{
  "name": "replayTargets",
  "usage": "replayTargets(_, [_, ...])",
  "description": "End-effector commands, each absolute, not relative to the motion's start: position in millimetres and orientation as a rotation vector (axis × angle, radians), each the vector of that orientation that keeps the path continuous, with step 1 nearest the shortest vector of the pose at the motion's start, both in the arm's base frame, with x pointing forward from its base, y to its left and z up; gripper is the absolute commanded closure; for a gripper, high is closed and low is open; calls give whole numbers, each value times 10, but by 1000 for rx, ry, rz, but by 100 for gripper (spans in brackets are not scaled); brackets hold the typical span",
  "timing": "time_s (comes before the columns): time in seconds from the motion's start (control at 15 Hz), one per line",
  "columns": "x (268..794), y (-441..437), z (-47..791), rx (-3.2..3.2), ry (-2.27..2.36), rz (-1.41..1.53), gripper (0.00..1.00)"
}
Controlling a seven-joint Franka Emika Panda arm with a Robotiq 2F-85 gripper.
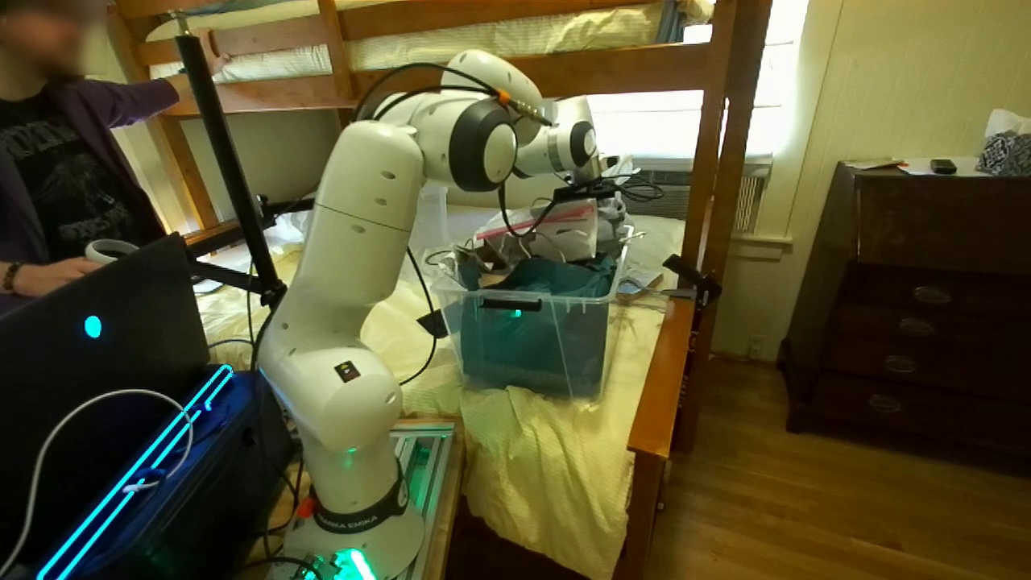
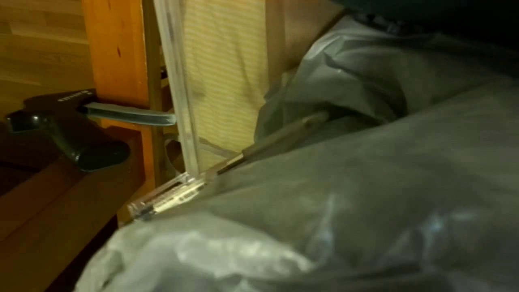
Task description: Remove the circular object with tape from the plastic bag
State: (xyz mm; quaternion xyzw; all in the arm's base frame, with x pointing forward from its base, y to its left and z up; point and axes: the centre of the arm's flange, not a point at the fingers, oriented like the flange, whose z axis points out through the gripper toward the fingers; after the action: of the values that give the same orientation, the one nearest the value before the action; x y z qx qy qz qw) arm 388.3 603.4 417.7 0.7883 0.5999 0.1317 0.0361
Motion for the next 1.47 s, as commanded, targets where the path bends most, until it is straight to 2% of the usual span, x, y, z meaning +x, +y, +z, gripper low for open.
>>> replayTargets(0.0, [3865, 5861, 4238, 2404, 1733, 454, 0])
replayTargets(0.67, [3707, 6035, 4521, 2438, 1778, 490, 0])
replayTargets(1.4, [2751, 6243, 5234, 2371, 1855, 517, 0])
